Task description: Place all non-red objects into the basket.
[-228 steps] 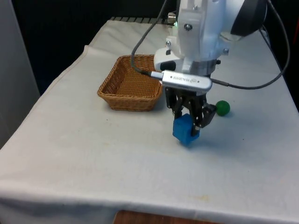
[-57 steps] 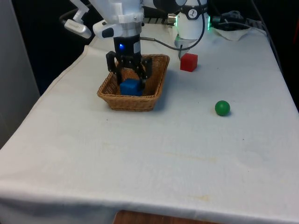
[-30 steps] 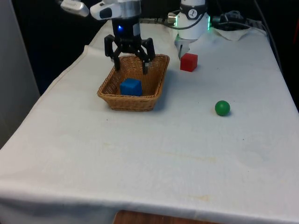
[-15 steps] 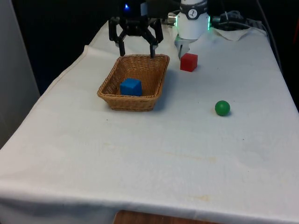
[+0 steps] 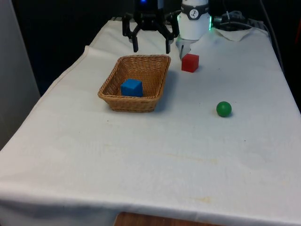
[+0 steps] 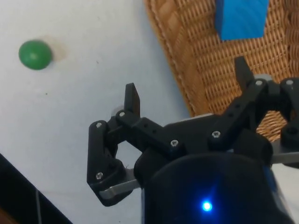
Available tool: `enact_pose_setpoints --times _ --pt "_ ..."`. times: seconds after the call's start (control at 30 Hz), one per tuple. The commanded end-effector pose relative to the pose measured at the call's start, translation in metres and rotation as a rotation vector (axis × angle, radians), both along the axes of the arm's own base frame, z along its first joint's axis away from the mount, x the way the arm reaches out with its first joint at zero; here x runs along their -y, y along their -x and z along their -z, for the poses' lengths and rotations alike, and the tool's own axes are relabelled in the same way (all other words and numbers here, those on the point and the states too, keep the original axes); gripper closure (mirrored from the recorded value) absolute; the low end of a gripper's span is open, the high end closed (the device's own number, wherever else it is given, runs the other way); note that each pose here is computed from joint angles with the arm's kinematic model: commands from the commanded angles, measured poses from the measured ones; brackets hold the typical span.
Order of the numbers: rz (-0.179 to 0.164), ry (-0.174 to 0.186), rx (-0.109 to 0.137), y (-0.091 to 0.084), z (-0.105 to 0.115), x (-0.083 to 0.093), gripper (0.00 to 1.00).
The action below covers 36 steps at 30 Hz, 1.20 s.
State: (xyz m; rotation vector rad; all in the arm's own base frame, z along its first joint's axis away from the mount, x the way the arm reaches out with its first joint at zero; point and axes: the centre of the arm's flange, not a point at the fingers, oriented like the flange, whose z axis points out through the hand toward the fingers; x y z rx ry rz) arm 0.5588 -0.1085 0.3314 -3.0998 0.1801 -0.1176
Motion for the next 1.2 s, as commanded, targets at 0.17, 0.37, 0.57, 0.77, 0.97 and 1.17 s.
enact_pose_setpoints --times 0.17,0.37,0.57,0.77,0.97,1.17 --pt "-0.012 0.021 -0.002 -0.002 -0.004 -0.026 0.00" --pt "-0.028 0.026 0.000 -0.005 -0.007 -0.045 0.00" --pt "-0.040 0.032 -0.001 -0.006 -0.007 -0.061 0.00" --pt "-0.055 0.032 -0.002 -0.008 -0.002 -0.087 0.00" --pt "-0.065 0.029 -0.009 -0.008 0.007 -0.108 0.00" --pt "-0.073 0.025 -0.013 -0.009 0.014 -0.127 0.00"
